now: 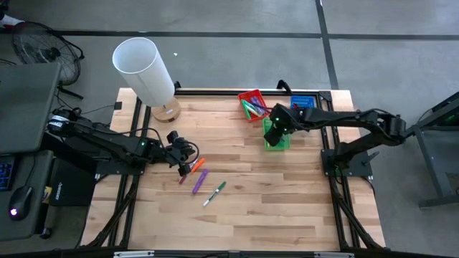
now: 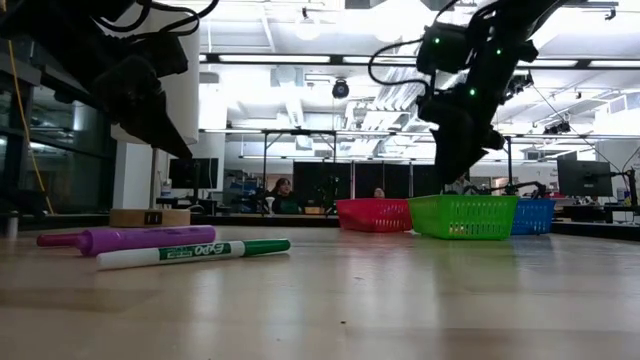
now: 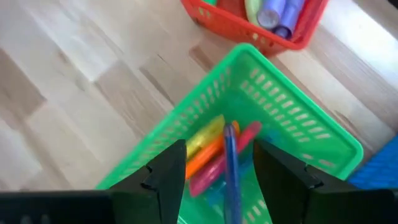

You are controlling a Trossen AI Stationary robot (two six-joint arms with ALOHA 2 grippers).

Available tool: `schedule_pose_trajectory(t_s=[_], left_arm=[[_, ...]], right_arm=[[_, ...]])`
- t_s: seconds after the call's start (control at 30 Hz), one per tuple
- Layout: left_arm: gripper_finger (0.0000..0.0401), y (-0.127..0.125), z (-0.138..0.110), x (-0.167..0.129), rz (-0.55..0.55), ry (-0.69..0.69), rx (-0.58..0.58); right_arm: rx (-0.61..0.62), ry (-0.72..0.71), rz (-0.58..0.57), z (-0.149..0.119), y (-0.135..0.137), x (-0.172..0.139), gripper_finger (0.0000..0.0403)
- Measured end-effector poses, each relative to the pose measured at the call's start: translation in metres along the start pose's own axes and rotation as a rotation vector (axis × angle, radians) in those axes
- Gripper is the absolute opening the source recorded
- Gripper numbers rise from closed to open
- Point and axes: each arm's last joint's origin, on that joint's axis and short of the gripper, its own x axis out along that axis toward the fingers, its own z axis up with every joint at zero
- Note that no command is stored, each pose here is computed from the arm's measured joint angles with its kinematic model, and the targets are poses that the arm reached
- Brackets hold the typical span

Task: Pick & Place Markers
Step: Put the dark purple marker in the blue bin

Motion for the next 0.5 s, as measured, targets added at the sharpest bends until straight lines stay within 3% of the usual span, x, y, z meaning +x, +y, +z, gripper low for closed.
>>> schedule_pose_trajectory(t_s=[0.3,0.5], left_arm=[[0.0001,0.006,-0.012,-0.001,0.053,0.113,-0.121],[0.0001,0.004,-0.018,0.000,-0.027,0.225,-0.185]], right_arm=[[-0.084,-0.107,0.099,0.002,0.019,-0.012,0.0174],[-0.112,-0.160,0.147,0.002,0.032,-0.015,0.0172]])
